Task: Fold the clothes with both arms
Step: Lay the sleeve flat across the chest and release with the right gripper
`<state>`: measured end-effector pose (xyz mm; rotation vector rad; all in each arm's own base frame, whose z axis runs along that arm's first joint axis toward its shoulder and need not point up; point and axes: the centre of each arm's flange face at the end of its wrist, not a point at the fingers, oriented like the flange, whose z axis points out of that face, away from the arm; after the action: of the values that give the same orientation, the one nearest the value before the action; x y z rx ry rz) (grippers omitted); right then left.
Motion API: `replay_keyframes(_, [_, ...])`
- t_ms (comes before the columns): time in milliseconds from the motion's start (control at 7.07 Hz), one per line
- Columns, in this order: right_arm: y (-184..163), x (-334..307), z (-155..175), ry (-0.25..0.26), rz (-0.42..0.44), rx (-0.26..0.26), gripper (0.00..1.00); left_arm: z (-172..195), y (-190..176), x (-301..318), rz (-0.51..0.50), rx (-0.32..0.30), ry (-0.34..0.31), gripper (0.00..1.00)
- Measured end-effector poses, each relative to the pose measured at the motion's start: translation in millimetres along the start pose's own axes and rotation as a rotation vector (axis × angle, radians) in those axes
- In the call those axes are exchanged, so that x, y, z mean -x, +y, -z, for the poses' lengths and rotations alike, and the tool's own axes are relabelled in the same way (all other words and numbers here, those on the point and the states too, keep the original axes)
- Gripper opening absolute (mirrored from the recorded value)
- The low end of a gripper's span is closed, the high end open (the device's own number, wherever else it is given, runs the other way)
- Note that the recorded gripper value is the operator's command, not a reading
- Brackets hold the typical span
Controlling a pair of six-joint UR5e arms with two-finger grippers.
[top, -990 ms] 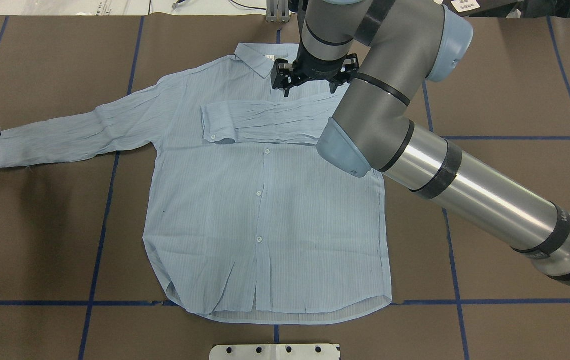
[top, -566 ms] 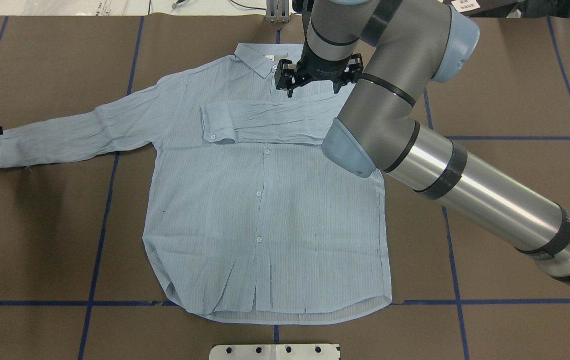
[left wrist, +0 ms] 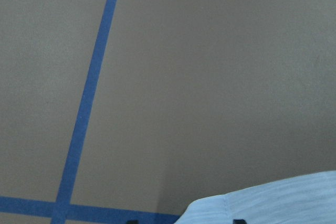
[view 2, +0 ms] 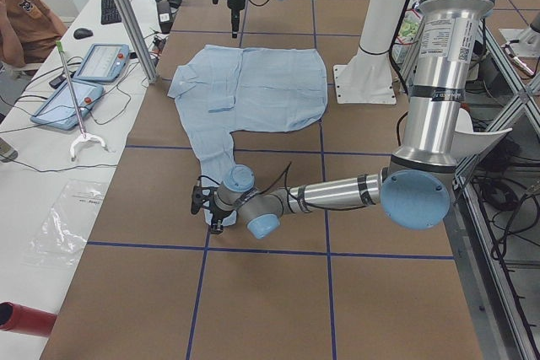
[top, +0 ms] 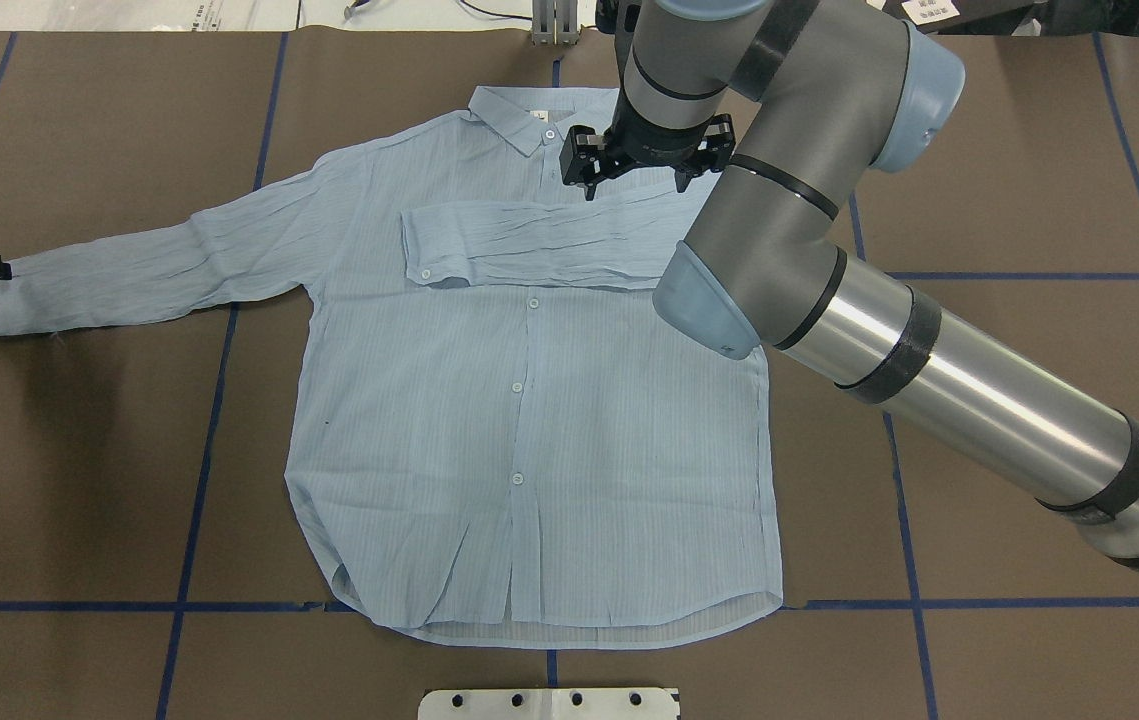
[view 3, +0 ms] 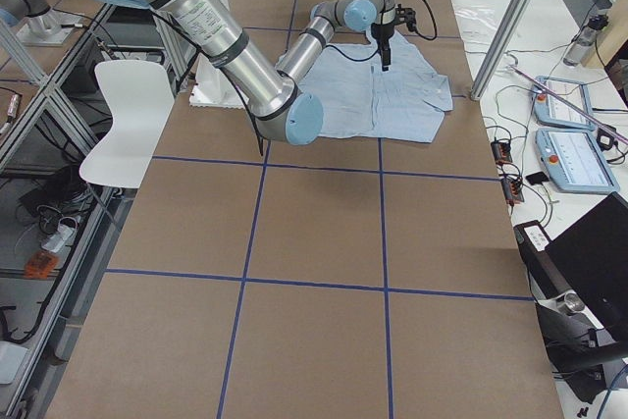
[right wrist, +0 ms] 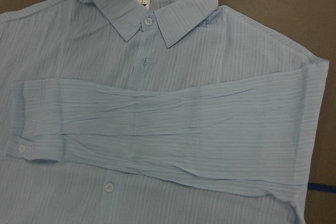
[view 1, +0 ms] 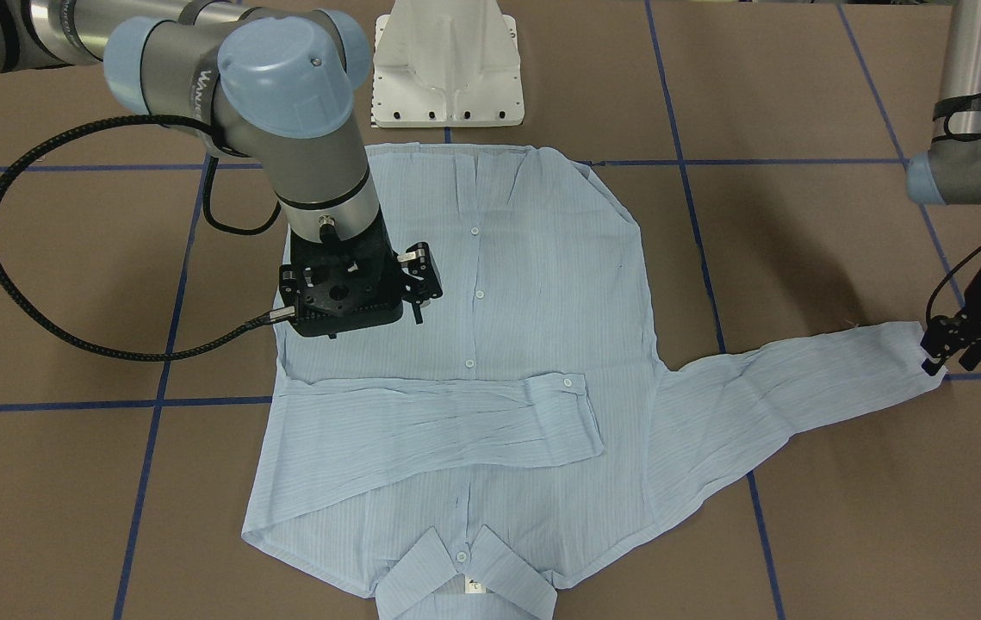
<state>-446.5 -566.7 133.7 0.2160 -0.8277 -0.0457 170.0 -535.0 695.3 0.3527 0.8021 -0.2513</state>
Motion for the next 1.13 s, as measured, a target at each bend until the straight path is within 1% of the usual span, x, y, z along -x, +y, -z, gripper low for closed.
replay_keyframes(566, [1.1,-1.9,-0.4,0.000,0.002,-0.001,1.00,-0.2,0.5,-0.9,-0.001,0.002,0.002,0.64])
replay_keyframes(707, [1.2,-2.0,-0.5,0.000,0.003,-0.002,1.00,-0.2,0.5,-0.9,-0.001,0.002,0.002,0.61])
replay_keyframes(849, [1.2,-2.1,-0.4,0.000,0.003,-0.002,1.00,-0.3,0.5,-0.8,0.000,0.003,0.002,0.56])
replay_keyframes(1131, [1.2,-2.0,-0.1,0.001,0.003,-0.003,1.00,-1.1,0.9,0.5,0.001,0.004,-0.002,0.55])
